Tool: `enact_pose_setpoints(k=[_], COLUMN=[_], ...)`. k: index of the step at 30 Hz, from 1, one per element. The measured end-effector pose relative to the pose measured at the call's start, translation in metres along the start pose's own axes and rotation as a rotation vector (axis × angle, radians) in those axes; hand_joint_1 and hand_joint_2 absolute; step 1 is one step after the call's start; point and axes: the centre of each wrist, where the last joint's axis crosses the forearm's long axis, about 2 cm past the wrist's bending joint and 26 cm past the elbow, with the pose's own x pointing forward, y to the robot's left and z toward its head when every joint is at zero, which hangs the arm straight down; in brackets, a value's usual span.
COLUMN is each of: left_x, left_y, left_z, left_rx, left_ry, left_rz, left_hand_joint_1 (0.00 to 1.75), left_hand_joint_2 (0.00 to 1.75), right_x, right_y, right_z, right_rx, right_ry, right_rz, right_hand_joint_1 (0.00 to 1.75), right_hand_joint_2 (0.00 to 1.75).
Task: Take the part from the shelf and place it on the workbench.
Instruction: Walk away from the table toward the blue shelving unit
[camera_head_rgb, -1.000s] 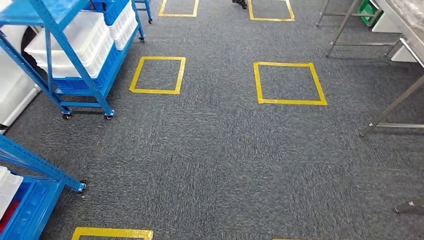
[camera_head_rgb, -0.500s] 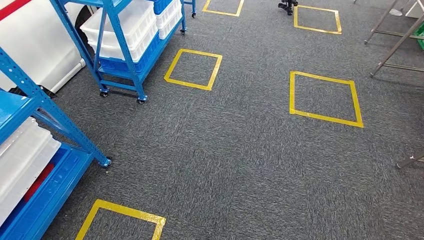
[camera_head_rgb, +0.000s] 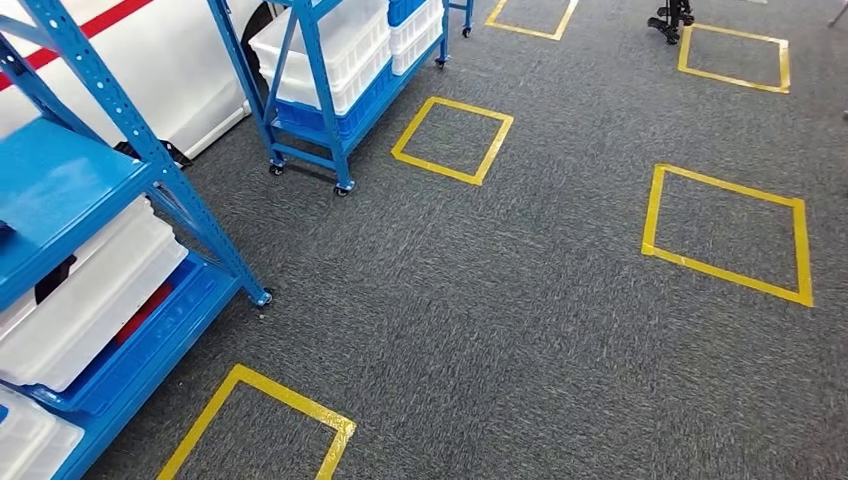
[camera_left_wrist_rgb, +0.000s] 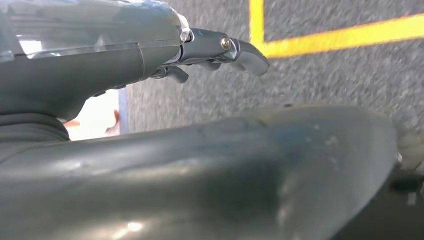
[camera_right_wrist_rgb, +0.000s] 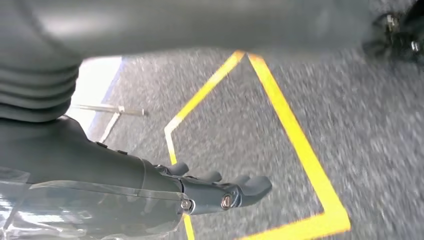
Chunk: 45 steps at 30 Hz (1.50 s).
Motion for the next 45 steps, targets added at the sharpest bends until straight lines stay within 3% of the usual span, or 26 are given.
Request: enact_pose_setpoints(k=[13,20,29,45], left_x=[0.001,0.002,0.000,0.001], left_y=[-0.004,-0.006,-0.010,-0.012], left_z=[0.001,0.001,0.002,0.003], left_rx=[-0.007,-0.011,-0.023,-0.026], left_ry=[0.007,0.027,0.065,0.037], left_rz=[0.010,0.028,0.055,0.049], left_hand_joint_1=[0.00,0.00,0.00,0.00], left_hand_joint_2=[0.00,0.00,0.00,0.00], right_x=[0.000,-0.003,0.000,0.001], right_y=[-0.010,-0.002,-0.007,-0.016], right_z=[-0.002,-0.001,-0.001,-0.003], right_rx=[-0.024,0.005,-0.021,-0.048], right_ry=[0.037,0.074,0.019,-0.010], right_rz=[-0.017,-0.018,-0.007,-0.011], right_hand_joint_1=[0.00,0.00,0.00,0.00], right_hand_joint_2=[1.75,1.75,1.75,1.75])
